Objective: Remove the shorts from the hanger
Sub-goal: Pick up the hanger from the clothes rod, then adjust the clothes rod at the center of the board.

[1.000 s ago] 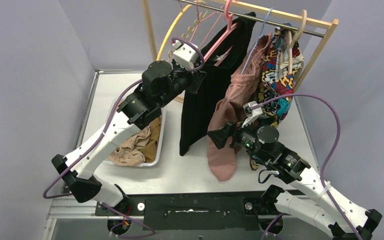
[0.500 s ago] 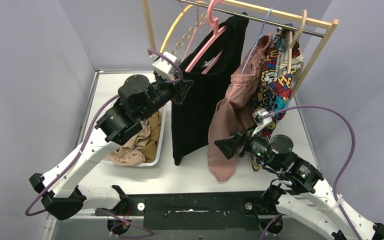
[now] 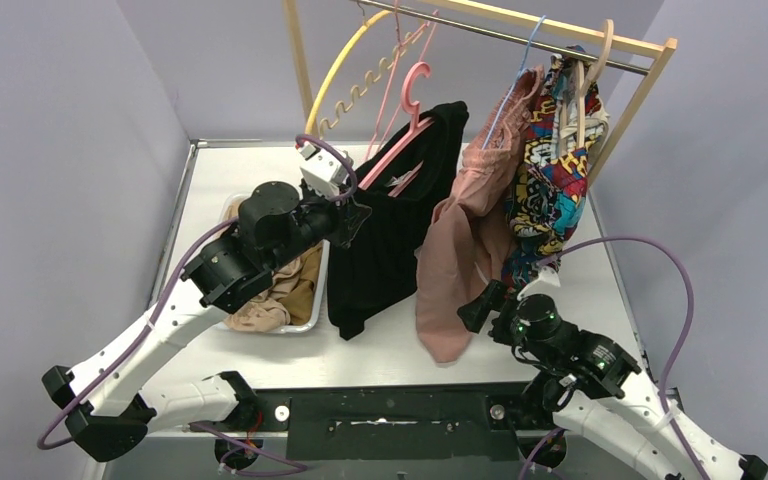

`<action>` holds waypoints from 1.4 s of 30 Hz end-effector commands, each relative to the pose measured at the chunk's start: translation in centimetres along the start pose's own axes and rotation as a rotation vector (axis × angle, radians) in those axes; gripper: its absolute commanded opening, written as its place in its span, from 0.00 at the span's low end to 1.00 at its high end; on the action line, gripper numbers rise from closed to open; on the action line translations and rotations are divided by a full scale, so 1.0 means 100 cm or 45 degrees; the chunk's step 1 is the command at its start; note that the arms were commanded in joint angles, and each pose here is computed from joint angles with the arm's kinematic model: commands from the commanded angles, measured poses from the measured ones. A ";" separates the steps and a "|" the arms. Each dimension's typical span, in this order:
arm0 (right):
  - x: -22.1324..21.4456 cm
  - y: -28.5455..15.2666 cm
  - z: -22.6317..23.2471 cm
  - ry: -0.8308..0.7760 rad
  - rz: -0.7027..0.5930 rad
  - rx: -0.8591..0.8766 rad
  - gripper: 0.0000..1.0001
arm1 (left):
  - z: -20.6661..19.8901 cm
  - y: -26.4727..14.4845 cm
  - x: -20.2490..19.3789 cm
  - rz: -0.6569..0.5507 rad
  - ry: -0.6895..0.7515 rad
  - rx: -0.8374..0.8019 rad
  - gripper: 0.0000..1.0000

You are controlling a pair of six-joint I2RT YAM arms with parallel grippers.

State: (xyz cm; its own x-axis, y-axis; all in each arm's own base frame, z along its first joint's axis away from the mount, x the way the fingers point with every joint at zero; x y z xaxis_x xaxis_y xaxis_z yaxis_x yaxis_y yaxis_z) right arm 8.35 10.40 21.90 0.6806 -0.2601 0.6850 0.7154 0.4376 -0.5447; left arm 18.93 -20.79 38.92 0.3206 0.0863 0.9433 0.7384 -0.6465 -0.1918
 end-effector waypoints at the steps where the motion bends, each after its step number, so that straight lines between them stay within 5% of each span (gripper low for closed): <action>1: -0.010 0.018 -0.027 0.263 -0.097 -0.376 0.92 | -0.014 -0.020 0.035 -0.218 -0.052 -0.126 0.00; 13: -0.006 0.078 -0.067 0.381 -0.028 -0.663 0.93 | -0.017 -0.025 0.033 -0.200 -0.055 -0.166 0.00; 42: 0.048 0.119 -0.157 0.387 0.025 -0.708 0.91 | -0.020 -0.019 0.014 -0.123 -0.094 -0.215 0.00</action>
State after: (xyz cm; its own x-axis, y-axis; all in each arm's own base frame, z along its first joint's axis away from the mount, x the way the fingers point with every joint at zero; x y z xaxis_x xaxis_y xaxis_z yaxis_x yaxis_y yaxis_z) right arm 20.93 1.23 9.69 0.6759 -0.5273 0.5148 0.5821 -0.0464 -0.8118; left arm 17.28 -20.96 37.83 0.3933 0.0831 0.9157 0.6619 -0.7169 -0.2192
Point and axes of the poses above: each gripper's point midway between its finger pads, its own y axis out along the fingers, its own z axis along the line the jaws close on, x = y × z, the point moved 9 cm from there along -y, back along the fingers, and after that the axes turned 6 degrees about -y, right-handed, at the moved point
